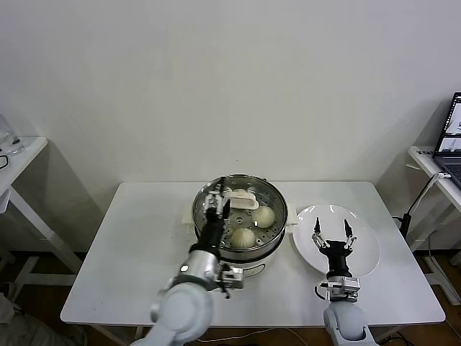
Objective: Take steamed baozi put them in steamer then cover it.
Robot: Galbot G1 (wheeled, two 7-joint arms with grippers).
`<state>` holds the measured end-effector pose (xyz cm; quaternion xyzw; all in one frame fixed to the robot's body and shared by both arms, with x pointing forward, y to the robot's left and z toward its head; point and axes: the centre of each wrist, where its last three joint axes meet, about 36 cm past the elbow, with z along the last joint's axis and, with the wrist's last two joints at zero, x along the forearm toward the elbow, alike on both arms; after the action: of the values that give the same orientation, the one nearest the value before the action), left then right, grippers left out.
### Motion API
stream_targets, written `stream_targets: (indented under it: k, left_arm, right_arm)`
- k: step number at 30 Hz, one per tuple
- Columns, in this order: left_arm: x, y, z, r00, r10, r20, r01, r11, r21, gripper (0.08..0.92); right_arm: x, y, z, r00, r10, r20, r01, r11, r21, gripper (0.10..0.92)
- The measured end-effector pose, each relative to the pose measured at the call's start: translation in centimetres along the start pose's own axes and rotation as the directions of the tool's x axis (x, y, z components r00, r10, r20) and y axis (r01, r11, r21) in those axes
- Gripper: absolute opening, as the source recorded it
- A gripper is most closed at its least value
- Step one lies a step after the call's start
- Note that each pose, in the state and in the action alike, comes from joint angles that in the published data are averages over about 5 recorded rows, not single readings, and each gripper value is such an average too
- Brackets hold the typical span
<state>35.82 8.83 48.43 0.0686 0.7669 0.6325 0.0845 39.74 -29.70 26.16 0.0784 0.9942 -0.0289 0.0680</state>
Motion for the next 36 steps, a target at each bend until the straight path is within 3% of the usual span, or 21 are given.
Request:
stream_targets:
  k: [5,9,19,27,36]
  left_arm:
    - [0.9,1.1,3.5,0.999,-0.044,0.001,0.043,0.985,0.168,0.823]
    - [0.9,0.6,7.2,0.9983,-0.058,0.003,0.053,0.937,0.345,0.823]
    - [0.5,-4.0,17.5,0.9988,-0.043,-0.024,0.047,0.687,0.725,0.823]
    - [1.9,-7.5,21.9,0.9982,-0.03,-0.051,0.06,0.551,0.832,0.823]
    - [3.1,-9.3,24.5,0.9961,-0.043,-0.077,0.088,0.498,0.863,0.823]
  right_arm:
    - [0.4,0.1,-0.6,1.0,-0.004,-0.026,0.003,1.0,-0.018,0.823]
    - [0.8,0.1,-1.1,0.999,0.0,-0.048,-0.002,1.0,-0.031,0.823]
    - [1.8,0.0,-2.1,0.994,0.014,-0.108,-0.017,0.999,-0.031,0.823]
    - [2.5,-0.2,-2.6,0.99,0.025,-0.139,-0.03,0.999,-0.038,0.823]
    - [3.3,0.2,-3.1,0.987,0.007,-0.159,-0.016,0.999,-0.051,0.823]
